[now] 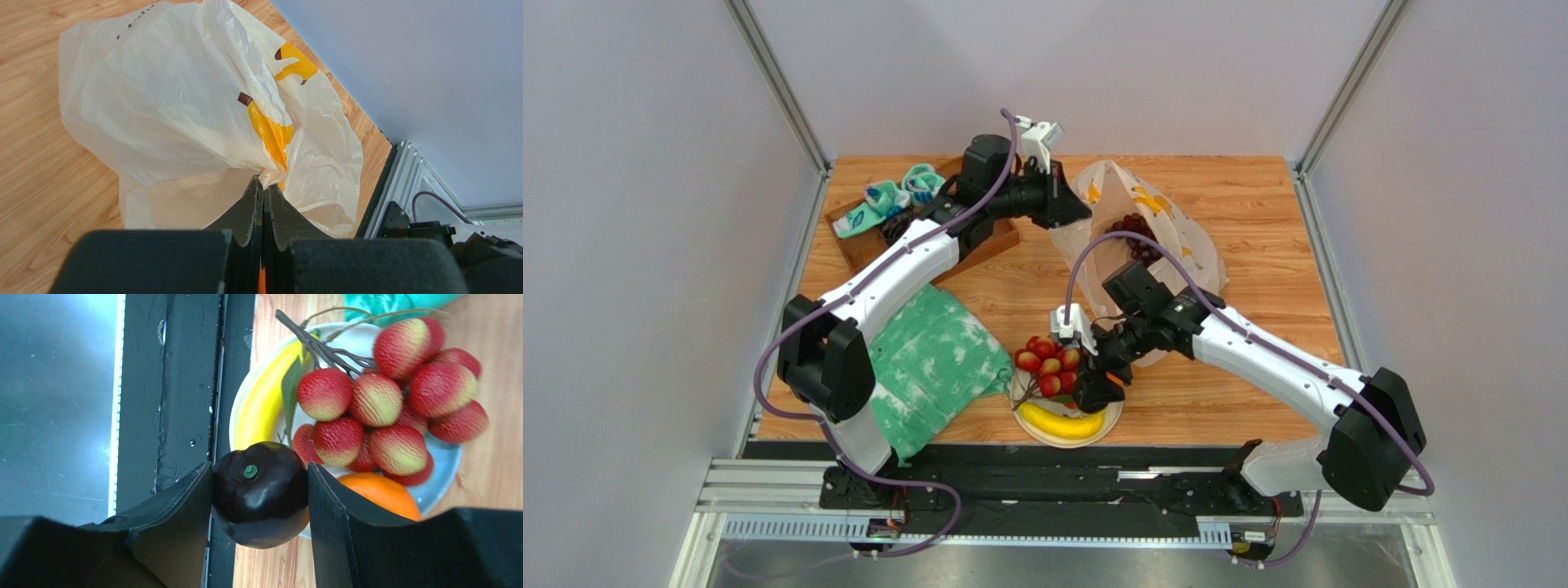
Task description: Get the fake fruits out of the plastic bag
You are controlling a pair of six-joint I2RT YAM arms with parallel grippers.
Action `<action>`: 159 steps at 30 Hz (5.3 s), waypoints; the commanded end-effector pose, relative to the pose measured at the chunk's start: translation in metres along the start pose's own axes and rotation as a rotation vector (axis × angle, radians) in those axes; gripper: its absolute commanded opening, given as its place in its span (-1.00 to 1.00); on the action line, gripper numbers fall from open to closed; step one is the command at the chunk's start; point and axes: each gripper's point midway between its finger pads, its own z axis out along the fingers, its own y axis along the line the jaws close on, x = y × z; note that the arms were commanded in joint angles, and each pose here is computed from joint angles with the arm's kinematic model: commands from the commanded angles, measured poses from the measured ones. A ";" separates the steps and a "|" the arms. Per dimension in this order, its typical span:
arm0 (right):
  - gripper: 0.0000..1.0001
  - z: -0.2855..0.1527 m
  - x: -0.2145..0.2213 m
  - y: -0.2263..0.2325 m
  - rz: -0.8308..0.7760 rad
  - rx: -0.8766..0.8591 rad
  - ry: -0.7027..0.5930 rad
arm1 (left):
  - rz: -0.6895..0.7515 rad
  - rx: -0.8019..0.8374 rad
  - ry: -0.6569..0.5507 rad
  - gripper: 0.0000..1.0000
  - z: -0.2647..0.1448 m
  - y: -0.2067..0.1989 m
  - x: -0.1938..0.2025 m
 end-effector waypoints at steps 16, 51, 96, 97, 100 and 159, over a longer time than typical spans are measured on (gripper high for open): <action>-0.09 0.036 0.022 -0.004 -0.128 -0.054 0.053 | 0.012 0.025 0.001 -1.00 -0.001 -0.003 0.005; 1.00 -0.040 -0.030 -0.044 -0.193 0.335 0.073 | 0.008 0.097 -0.003 -1.00 0.004 -0.015 0.000; -0.21 -0.157 0.120 -0.199 0.638 0.882 0.303 | 0.118 0.179 0.016 -1.00 -0.047 -0.055 0.003; -0.24 -0.167 0.126 -0.193 0.625 0.893 0.343 | 0.155 0.184 0.014 -1.00 -0.049 -0.056 0.002; -0.25 -0.194 0.164 -0.169 0.676 0.934 0.453 | 0.186 0.165 -0.026 -1.00 -0.054 -0.057 -0.005; -0.99 -0.176 0.053 -0.271 0.410 0.802 0.174 | 0.246 0.128 0.101 -1.00 -0.025 -0.031 0.032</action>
